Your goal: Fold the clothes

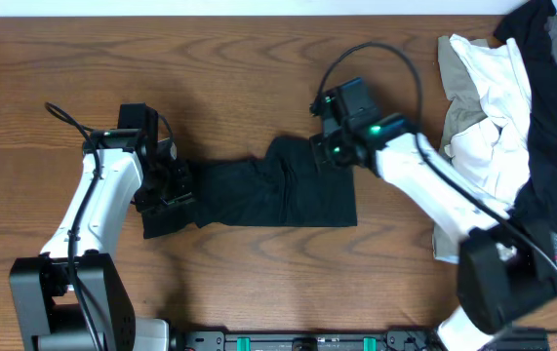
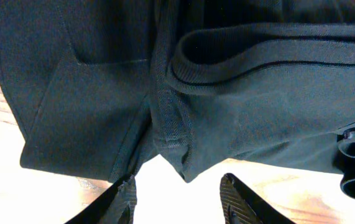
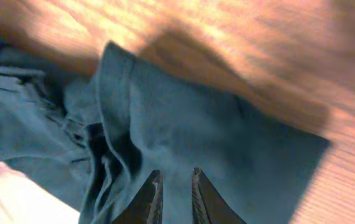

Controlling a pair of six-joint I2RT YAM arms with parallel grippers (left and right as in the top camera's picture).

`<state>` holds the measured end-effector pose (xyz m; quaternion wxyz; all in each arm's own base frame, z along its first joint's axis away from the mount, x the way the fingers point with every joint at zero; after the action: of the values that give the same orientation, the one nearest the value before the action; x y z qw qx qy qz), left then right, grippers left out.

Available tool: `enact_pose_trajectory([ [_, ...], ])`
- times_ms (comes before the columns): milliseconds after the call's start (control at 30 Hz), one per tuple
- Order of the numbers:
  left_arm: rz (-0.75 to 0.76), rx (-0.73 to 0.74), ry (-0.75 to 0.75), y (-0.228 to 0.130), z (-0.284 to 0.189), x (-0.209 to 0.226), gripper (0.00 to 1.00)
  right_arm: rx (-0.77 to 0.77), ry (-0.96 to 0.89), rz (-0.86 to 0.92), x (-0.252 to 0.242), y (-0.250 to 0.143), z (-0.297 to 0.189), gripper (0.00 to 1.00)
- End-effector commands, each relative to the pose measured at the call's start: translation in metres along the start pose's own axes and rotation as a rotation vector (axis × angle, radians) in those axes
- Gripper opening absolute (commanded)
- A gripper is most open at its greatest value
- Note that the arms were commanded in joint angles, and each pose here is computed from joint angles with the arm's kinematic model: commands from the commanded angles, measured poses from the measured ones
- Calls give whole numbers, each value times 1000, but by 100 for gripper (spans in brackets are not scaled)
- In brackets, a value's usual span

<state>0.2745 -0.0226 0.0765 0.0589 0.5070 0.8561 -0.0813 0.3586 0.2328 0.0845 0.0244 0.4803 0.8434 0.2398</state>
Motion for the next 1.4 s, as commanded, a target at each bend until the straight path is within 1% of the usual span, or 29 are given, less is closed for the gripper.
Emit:
enact_pose_trajectory([
  [0, -7, -4, 5, 0, 0, 0, 47, 31, 38, -48, 19, -5, 26, 15],
  [233, -7, -3, 5, 0, 0, 0, 47, 59, 152, -111, 60, -15, 68, 15],
  [367, -7, -3, 5, 0, 0, 0, 47, 47, 168, -153, 74, -14, 69, 16],
  [500, -6, -5, 11, 1, 0, 1, 47, 37, 164, -152, 74, -10, 63, 21],
  [600, -7, -27, 58, 4, -1, 9, 47, 25, 145, -132, 64, -5, 47, 21],
  [767, -8, -52, 75, 9, -2, 12, 49, -11, 24, -106, 30, 4, 2, 23],
  [833, -14, -87, 139, 14, -4, 23, 51, -26, -31, -96, 15, 6, -21, 26],
  [867, -35, -109, 179, 18, -5, 31, 55, -31, -46, -90, 9, 6, -31, 28],
  [933, -102, -153, 233, 26, -9, 44, 66, -31, -63, -63, -1, 2, -48, 29],
  [967, -116, -167, 228, 30, -10, 46, 69, -26, -70, -46, -7, -1, -55, 29],
  [1067, -127, -196, 184, 43, -10, 45, 71, 1, -84, -9, -18, -10, -67, 29],
  [1167, -35, -169, 94, 47, -3, 31, 72, 28, -90, 10, -23, -18, -69, 29],
  [1267, 72, -109, 3, 43, 8, 15, 72, 39, -90, 9, -24, -20, -68, 29],
  [1367, 88, -56, -35, 41, 21, 9, 72, 40, -89, -2, -24, -20, -68, 29],
])
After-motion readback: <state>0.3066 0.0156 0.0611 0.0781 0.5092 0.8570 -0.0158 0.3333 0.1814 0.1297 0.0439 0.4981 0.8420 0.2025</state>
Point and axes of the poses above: each gripper's point midway between its finger pads, its own z axis out along the fingers, its own x axis along the line the jaws close on, y = z × x, the point moved 1 cm from there along -z, back along the fingers, and after that the axes turned 12 degrees about -z, right-handed, at the moved point
